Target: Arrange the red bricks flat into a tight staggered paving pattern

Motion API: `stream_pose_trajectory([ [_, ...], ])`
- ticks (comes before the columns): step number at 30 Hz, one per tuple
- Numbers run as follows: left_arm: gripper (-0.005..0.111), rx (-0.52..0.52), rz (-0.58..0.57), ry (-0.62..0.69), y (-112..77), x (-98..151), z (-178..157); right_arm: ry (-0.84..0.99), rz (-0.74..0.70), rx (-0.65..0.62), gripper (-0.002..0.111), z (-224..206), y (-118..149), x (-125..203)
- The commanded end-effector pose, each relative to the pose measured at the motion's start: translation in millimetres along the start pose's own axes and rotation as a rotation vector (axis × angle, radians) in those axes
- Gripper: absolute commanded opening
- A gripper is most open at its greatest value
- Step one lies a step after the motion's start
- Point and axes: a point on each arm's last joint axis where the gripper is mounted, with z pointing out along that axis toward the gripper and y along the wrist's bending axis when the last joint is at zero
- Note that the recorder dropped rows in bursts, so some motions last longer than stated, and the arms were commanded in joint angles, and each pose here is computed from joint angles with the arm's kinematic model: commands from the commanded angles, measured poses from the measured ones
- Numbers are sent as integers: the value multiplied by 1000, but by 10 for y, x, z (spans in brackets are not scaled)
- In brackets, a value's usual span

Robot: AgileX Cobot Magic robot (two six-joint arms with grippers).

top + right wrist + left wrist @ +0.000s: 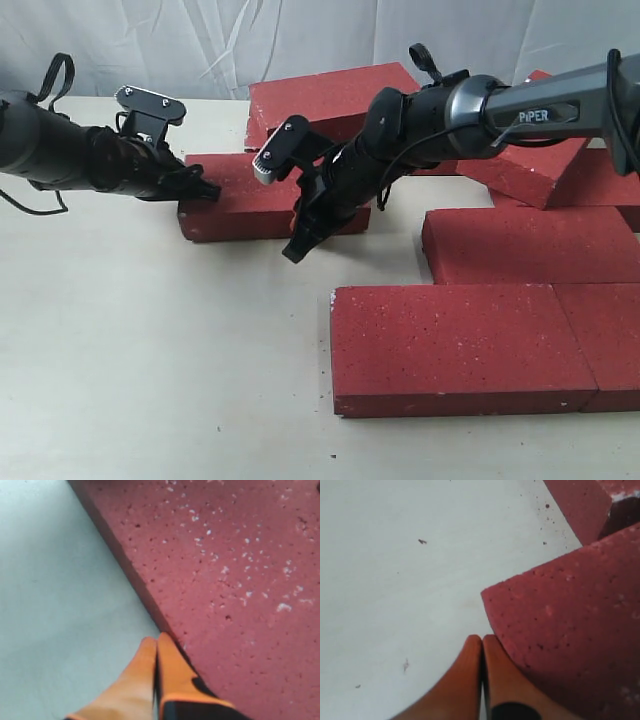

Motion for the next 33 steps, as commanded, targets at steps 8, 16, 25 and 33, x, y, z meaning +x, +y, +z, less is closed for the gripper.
stream_pose_trajectory([
  [8, 0, 17, 24, -7, -111, -27, 181, -15, -7, 42, -1, -15, -60, -15],
  [16, 0, 16, 30, -12, -110, -38, 192, 58, -19, 104, -1, -20, -117, 50],
  [25, 0, 27, 49, 3, -107, -81, 120, 108, -34, 66, -1, -205, -78, 19],
  [33, 0, 27, 40, 56, 64, -198, -115, 144, -25, 9, -1, -425, -9, -24],
])
